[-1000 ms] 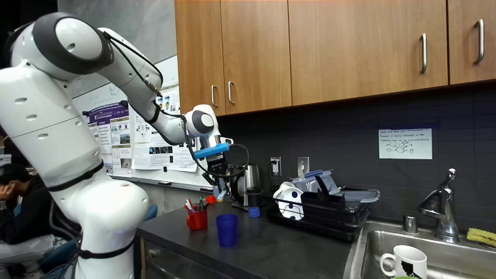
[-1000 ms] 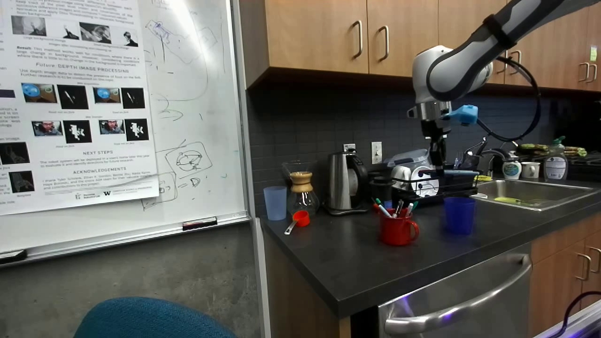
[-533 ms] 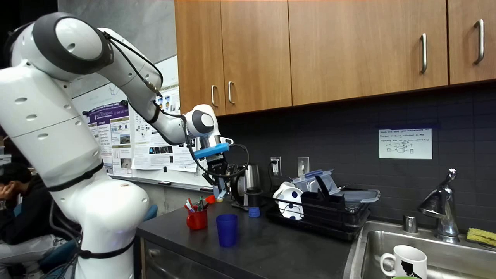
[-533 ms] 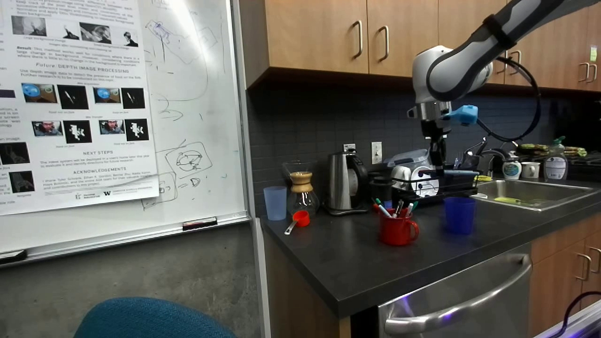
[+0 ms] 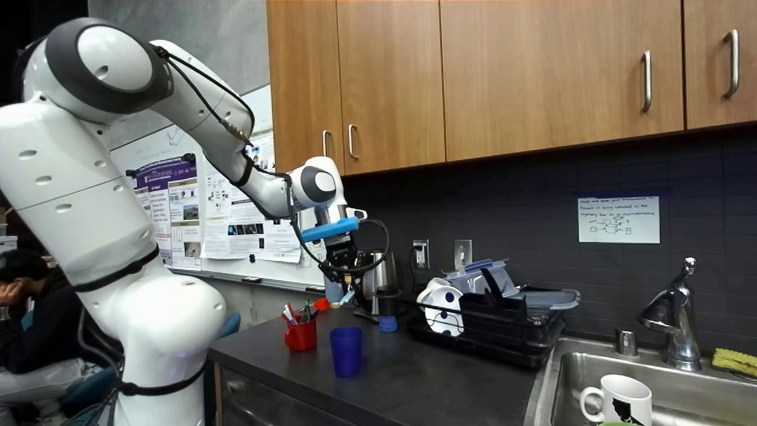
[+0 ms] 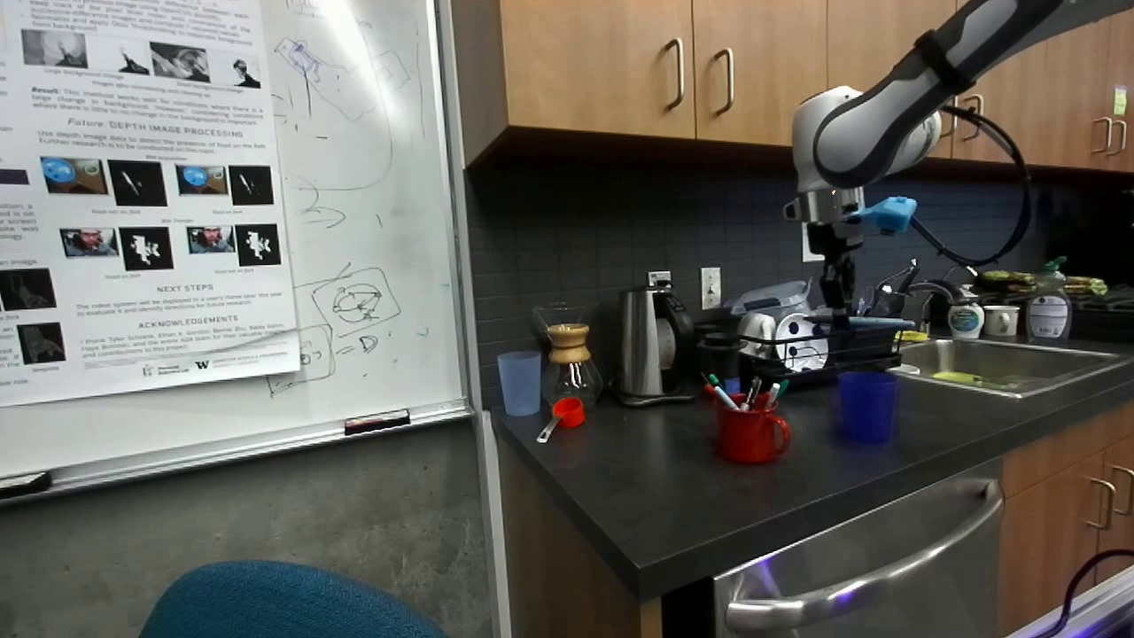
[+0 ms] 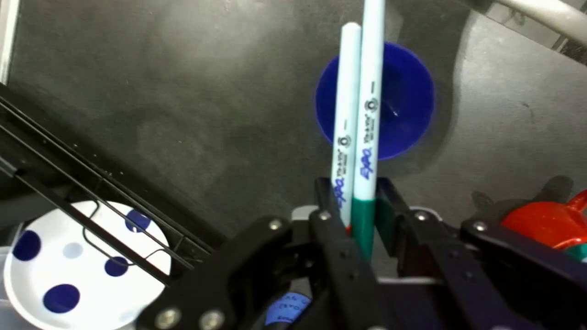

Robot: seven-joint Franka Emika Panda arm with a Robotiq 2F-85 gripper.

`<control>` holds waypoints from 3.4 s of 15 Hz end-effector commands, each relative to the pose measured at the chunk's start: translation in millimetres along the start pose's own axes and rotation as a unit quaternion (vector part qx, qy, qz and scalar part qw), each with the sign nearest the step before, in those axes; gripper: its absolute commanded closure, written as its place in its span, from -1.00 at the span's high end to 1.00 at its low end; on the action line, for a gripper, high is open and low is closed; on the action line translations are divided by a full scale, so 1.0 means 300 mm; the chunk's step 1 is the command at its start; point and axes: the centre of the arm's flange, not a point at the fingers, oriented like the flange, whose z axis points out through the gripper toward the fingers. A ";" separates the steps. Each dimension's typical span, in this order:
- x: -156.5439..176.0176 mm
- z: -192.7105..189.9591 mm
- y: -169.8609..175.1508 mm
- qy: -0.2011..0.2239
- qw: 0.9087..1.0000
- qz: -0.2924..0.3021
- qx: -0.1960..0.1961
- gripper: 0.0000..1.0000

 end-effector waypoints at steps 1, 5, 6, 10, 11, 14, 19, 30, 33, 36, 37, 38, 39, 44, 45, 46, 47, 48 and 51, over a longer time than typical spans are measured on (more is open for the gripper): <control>-0.027 0.016 0.174 -0.001 0.999 0.037 0.015 -0.87; -0.068 0.070 0.358 -0.001 0.997 0.078 0.029 -0.87; -0.075 0.083 0.396 0.001 0.996 0.086 0.032 -0.87; -0.081 0.168 0.525 0.003 0.992 0.112 0.050 -0.87; -0.079 0.193 0.550 0.005 0.991 0.118 0.057 -0.87; -0.084 0.267 0.617 0.007 0.987 0.138 0.079 -0.87; -0.115 0.366 0.712 -0.004 0.982 0.160 0.104 -0.87; -0.238 0.531 0.818 -0.036 0.973 0.190 0.126 -0.87; -0.264 0.582 0.829 -0.037 0.972 0.195 0.128 -0.87; -0.294 0.628 0.835 -0.038 0.971 0.200 0.129 -0.87; -0.303 0.640 0.837 -0.039 0.970 0.201 0.128 -0.87; -0.313 0.653 0.837 -0.040 0.970 0.201 0.129 -0.87; -0.319 0.661 0.838 -0.042 0.970 0.201 0.129 -0.87; -0.335 0.693 0.817 -0.046 0.972 0.188 0.134 -0.87; -0.337 0.703 0.811 -0.050 0.972 0.184 0.138 -0.87; -0.339 0.711 0.806 -0.053 0.972 0.182 0.138 -0.87; -0.341 0.715 0.805 -0.055 0.972 0.182 0.139 -0.87; -0.342 0.716 0.803 -0.056 0.972 0.180 0.139 -0.87; -0.344 0.711 0.806 -0.056 0.973 0.178 0.137 0.02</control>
